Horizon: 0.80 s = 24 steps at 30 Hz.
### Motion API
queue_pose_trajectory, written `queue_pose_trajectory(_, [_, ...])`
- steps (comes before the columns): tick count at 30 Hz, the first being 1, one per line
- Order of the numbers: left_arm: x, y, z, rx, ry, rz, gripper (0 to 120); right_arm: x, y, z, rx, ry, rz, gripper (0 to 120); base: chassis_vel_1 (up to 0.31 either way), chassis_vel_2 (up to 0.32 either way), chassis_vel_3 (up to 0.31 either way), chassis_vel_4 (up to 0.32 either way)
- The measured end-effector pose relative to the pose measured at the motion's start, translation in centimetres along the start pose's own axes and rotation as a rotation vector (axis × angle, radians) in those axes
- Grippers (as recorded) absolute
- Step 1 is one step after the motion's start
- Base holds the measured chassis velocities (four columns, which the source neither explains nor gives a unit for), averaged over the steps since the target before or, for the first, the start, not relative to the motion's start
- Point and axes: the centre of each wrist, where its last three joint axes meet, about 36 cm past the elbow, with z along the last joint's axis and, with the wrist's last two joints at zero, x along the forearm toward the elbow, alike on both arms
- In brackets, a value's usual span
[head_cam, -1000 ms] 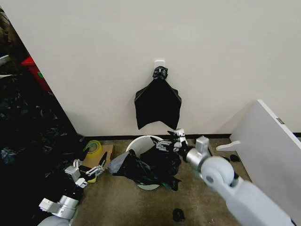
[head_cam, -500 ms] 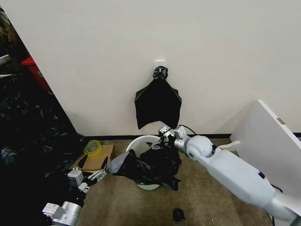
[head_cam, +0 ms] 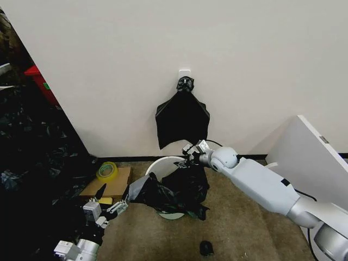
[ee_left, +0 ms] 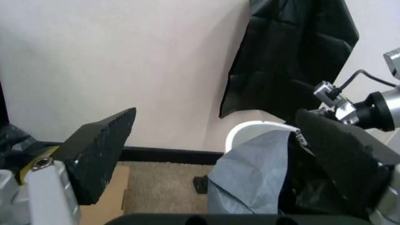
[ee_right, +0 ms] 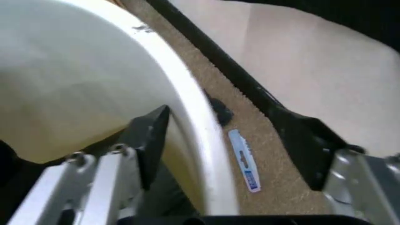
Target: Place the garbage bag over the trash bin.
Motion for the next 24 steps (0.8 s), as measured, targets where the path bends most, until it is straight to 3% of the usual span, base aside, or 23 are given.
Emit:
queue_pose_trajectory(12, [0.1, -0.4, 0.0, 0.019, 0.008, -0.012, 100, -0.6, -0.2, -0.1, 0.004, 0.034, -0.042, 18, 0.000, 0.000, 0.000, 0.000])
queue_pose_trajectory(14, [0.1, -0.4, -0.2, 0.023, 0.008, -0.014, 100, -0.7, -0.2, -0.1, 0.001, 0.035, -0.044, 5, 0.000, 0.000, 0.000, 0.000])
queue_pose_trajectory(24, [0.3, -0.7, -0.4, 0.043, 0.015, -0.024, 100, 0.3, -0.2, 0.9, -0.054, 0.030, -0.036, 2, 0.000, 0.000, 0.000, 0.000])
